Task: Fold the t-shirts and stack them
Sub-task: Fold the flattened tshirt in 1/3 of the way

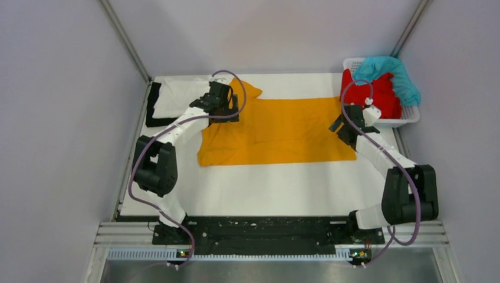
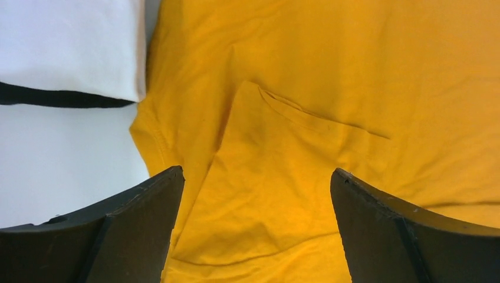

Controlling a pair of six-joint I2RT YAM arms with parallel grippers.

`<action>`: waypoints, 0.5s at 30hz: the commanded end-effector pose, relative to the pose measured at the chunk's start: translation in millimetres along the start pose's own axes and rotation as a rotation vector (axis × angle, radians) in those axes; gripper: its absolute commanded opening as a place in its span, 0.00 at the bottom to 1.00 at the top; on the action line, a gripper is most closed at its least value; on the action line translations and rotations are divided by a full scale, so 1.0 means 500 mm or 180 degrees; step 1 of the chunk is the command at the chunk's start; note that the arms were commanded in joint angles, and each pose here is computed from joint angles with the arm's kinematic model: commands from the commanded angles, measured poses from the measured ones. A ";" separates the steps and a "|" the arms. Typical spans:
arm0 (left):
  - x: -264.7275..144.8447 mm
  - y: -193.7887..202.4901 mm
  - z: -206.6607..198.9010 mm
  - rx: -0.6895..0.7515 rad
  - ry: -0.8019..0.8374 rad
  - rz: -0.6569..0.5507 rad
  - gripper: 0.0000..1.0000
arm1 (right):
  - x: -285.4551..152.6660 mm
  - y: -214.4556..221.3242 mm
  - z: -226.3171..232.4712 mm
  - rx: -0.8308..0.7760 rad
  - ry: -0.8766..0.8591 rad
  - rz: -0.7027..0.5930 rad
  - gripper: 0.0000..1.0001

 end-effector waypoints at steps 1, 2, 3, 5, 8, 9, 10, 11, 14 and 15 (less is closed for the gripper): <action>-0.071 -0.012 -0.052 -0.0221 0.0728 -0.0107 0.99 | -0.051 0.014 0.014 -0.0007 -0.0480 0.0093 0.98; -0.071 0.002 -0.076 -0.0244 0.1005 -0.0072 0.99 | -0.056 0.036 0.024 -0.0062 -0.0612 0.0169 0.99; -0.067 0.018 -0.095 -0.0290 0.1209 -0.0024 0.99 | -0.062 0.053 0.042 -0.0102 -0.0783 0.0214 0.99; -0.043 0.052 -0.109 -0.0384 0.1293 0.0153 0.99 | -0.073 0.102 0.082 -0.0318 -0.1127 0.0412 0.99; 0.002 0.104 -0.110 -0.0507 0.1147 0.0511 0.99 | -0.061 0.154 0.112 -0.0558 -0.1241 0.0658 0.99; 0.015 0.120 -0.110 -0.0541 0.1114 0.0601 0.99 | -0.049 0.174 0.113 -0.0620 -0.1206 0.0748 0.98; 0.028 0.139 -0.112 -0.0564 0.1089 0.0697 0.99 | -0.045 0.188 0.114 -0.0659 -0.1212 0.0840 0.95; 0.037 0.153 -0.111 -0.0585 0.1064 0.0760 0.99 | -0.040 0.203 0.108 -0.0683 -0.1187 0.0922 0.95; 0.049 0.202 -0.107 -0.0630 0.1019 0.0947 0.99 | -0.033 0.236 0.072 -0.0658 -0.1088 0.1033 0.95; 0.048 0.221 -0.103 -0.0653 0.0989 0.1004 0.99 | -0.034 0.246 0.054 -0.0645 -0.1036 0.1072 0.95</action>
Point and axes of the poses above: each gripper's point midway between its finger pads, its own x axis out along the fingers, its own z axis along the line the jaws close on, y = z × x, the point moved 3 cm from there along -x, back along the fingers, and after that the axes turned 7 degrees about x, right-handed, at the moved point
